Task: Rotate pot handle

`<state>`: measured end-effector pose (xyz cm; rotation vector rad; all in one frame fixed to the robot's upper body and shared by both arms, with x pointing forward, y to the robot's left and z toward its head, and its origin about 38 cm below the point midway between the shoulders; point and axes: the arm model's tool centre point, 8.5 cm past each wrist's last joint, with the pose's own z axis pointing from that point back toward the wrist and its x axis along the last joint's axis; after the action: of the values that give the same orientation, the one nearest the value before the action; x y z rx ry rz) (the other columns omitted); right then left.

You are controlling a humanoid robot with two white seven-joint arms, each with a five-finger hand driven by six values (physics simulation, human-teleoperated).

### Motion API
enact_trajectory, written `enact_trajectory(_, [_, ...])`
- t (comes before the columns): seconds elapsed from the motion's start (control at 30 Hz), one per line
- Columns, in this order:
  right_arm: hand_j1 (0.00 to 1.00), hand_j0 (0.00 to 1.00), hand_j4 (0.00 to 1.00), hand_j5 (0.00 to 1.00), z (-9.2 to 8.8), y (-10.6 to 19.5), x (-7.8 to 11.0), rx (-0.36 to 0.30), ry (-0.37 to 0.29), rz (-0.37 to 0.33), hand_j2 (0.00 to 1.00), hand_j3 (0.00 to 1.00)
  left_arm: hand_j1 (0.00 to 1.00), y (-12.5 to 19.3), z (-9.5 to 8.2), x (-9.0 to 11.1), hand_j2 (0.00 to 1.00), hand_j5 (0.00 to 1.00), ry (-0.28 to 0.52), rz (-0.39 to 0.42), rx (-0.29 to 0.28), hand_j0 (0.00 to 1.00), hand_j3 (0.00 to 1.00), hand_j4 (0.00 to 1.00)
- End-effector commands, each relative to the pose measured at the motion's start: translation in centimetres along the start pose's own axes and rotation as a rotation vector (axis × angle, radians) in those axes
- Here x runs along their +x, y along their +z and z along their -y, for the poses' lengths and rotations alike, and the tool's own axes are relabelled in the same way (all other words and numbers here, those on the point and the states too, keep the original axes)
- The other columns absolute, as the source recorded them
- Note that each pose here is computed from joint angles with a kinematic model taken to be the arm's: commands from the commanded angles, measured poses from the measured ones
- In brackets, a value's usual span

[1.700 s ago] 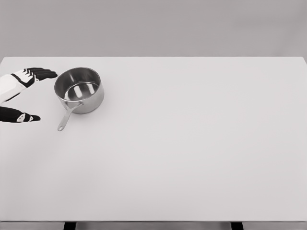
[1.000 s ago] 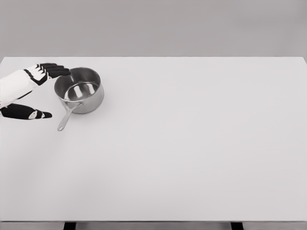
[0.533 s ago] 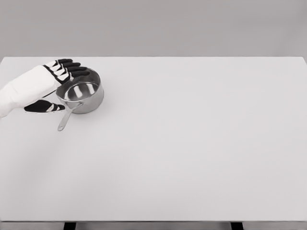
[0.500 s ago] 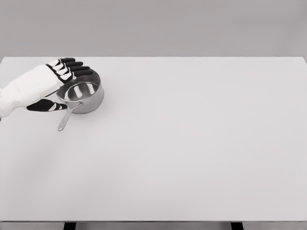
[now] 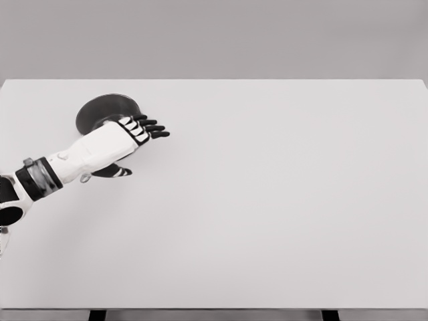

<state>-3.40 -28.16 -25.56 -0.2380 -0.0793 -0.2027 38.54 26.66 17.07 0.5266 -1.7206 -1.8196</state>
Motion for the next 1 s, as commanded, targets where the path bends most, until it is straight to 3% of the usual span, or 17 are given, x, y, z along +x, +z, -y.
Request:
enact_trajectory(0.0, [1.0, 1.0, 1.0, 1.0, 0.0, 0.0, 0.0, 0.0, -0.001, 0.0, 1.0, 1.0, 1.0, -0.5, 0.9, 0.0, 1.0, 1.0, 0.013, -0.012, -0.006, 1.0, 1.0, 1.0])
enact_trajectory(0.43, [1.0, 1.0, 1.0, 1.0, 0.0, 0.0, 0.0, 0.0, -0.001, 0.0, 1.0, 1.0, 1.0, 0.0, 0.5, -0.7, 1.0, 1.0, -0.004, -0.031, -0.01, 1.0, 1.0, 1.0])
enact_trajectory(0.97, [1.0, 1.0, 1.0, 1.0, 0.0, 0.0, 0.0, 0.0, -0.001, 0.0, 1.0, 1.0, 1.0, 2.3, 0.9, -3.8, 1.0, 1.0, 0.02, -0.131, -0.023, 1.0, 1.0, 1.0])
